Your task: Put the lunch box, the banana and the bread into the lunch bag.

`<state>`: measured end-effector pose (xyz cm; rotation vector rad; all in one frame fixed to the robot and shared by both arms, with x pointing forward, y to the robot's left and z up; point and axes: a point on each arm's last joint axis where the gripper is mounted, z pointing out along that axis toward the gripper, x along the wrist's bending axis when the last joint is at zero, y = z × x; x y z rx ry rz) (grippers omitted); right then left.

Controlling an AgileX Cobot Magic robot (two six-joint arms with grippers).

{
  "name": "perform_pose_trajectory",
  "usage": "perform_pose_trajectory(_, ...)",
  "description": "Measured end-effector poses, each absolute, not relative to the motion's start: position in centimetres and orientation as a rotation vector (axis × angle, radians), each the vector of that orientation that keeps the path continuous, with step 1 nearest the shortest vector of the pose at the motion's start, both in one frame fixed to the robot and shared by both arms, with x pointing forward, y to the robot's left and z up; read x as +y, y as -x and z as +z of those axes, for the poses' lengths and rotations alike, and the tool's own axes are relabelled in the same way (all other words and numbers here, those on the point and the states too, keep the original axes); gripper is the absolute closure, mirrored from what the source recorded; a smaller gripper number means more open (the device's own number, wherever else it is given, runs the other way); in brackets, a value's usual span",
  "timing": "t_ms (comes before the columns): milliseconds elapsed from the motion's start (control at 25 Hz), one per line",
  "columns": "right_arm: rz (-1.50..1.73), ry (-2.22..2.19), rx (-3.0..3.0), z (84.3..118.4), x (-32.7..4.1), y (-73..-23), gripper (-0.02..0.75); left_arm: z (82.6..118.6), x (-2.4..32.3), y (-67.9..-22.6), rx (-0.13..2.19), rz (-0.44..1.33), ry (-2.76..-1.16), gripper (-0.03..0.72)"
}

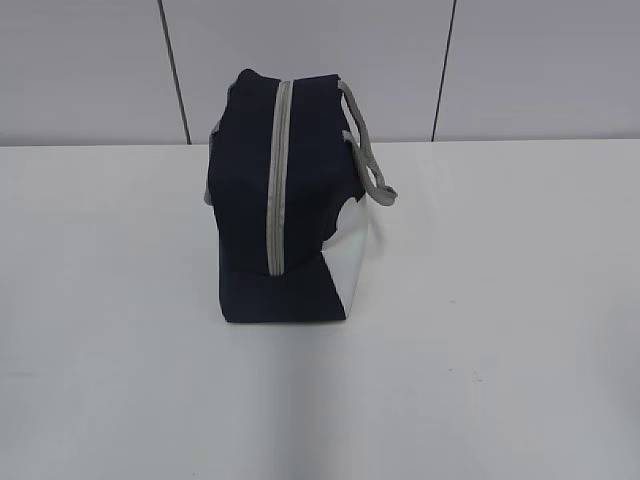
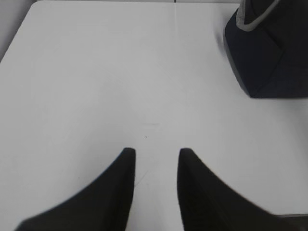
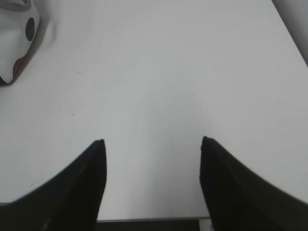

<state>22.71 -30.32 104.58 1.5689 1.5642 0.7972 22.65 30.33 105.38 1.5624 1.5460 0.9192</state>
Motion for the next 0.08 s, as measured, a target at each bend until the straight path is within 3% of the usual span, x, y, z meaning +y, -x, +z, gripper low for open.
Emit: perform_pose_trajectory(80, 0.797, -1.569, 1.564, 104.58, -30.32, -22.71, 0.281, 105.38, 30.33, -22.65, 1.546, 0.919, -1.562, 0.453)
